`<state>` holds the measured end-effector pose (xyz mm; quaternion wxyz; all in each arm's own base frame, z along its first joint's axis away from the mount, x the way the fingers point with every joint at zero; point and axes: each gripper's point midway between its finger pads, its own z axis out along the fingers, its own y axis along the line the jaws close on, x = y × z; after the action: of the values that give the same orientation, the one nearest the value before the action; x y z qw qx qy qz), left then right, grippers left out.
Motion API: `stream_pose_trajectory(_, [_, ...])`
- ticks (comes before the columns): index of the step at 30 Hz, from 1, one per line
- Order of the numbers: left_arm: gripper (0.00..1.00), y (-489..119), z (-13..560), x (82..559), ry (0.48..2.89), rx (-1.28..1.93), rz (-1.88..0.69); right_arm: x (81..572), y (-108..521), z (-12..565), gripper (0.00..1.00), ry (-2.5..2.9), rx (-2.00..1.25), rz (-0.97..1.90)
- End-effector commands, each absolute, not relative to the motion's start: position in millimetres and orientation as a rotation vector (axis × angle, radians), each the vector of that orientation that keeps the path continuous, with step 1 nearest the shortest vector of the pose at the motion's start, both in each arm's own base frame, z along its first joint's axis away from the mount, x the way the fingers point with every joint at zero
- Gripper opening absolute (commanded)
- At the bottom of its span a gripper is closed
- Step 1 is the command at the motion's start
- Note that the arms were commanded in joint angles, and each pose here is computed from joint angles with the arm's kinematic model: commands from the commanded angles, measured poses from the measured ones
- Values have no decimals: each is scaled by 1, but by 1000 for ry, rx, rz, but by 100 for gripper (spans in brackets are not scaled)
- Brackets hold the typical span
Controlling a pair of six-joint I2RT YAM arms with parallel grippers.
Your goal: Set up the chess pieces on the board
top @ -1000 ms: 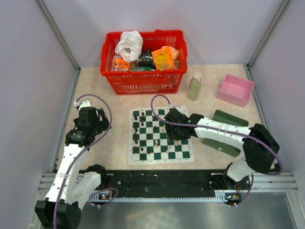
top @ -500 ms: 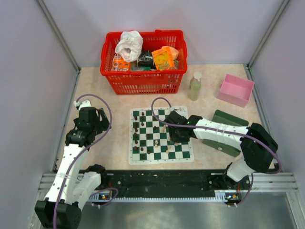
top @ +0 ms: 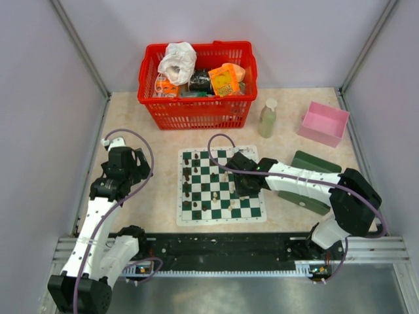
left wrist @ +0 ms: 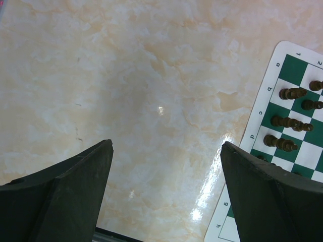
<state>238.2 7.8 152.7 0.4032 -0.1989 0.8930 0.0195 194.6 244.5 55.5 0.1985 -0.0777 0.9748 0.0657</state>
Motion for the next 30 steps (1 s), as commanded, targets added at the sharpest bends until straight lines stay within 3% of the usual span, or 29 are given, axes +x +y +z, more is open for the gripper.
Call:
stream_pose_trajectory(1, [93,7,159,245,2217,-498,35,193,247,55,31,2723,-222,186])
stream_pose_trajectory(8, [93,7,159,245,2216,-500,33,198,246,64,18,2699,-224,167])
stream_pose_trajectory(30, [93,7,159,246,2216,-499,32,241,205,89,17,2605,20,251])
